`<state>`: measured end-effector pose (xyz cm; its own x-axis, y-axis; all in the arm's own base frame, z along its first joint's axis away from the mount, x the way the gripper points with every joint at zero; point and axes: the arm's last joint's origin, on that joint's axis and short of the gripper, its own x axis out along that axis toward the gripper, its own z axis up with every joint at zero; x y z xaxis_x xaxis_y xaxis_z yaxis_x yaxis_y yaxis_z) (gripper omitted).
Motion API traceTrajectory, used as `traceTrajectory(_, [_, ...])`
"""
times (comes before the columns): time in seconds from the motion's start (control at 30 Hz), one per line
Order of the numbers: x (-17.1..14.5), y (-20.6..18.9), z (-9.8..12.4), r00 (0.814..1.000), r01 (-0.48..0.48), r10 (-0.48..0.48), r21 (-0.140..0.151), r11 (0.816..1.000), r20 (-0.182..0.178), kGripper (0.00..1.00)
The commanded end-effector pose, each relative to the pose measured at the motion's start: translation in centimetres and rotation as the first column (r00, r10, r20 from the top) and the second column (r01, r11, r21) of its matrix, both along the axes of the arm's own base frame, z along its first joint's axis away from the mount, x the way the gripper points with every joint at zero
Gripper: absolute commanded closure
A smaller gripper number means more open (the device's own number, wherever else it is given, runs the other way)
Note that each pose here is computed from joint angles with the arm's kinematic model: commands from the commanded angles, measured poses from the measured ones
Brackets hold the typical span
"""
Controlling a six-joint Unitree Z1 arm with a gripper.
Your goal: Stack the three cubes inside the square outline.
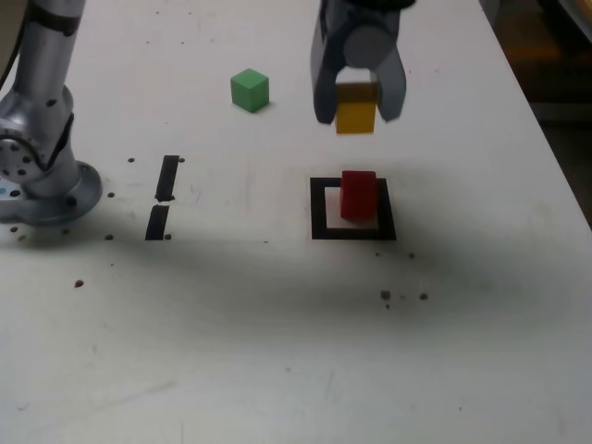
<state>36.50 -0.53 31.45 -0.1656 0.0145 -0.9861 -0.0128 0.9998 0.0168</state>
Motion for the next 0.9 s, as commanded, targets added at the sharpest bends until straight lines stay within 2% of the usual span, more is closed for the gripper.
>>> traceTrajectory(0.0, [0.2, -0.1, -0.5, 1.0, -0.001, 0.001, 0.001, 1.0, -0.016, 0.7])
traceTrajectory(0.33, [1.5, -0.5, -3.2, 0.999, -0.004, 0.005, 0.005, 1.0, -0.039, 0.7])
traceTrajectory(0.87, [1.5, -1.3, -4.9, 0.999, -0.02, 0.02, -0.002, 1.0, -0.04, 0.7])
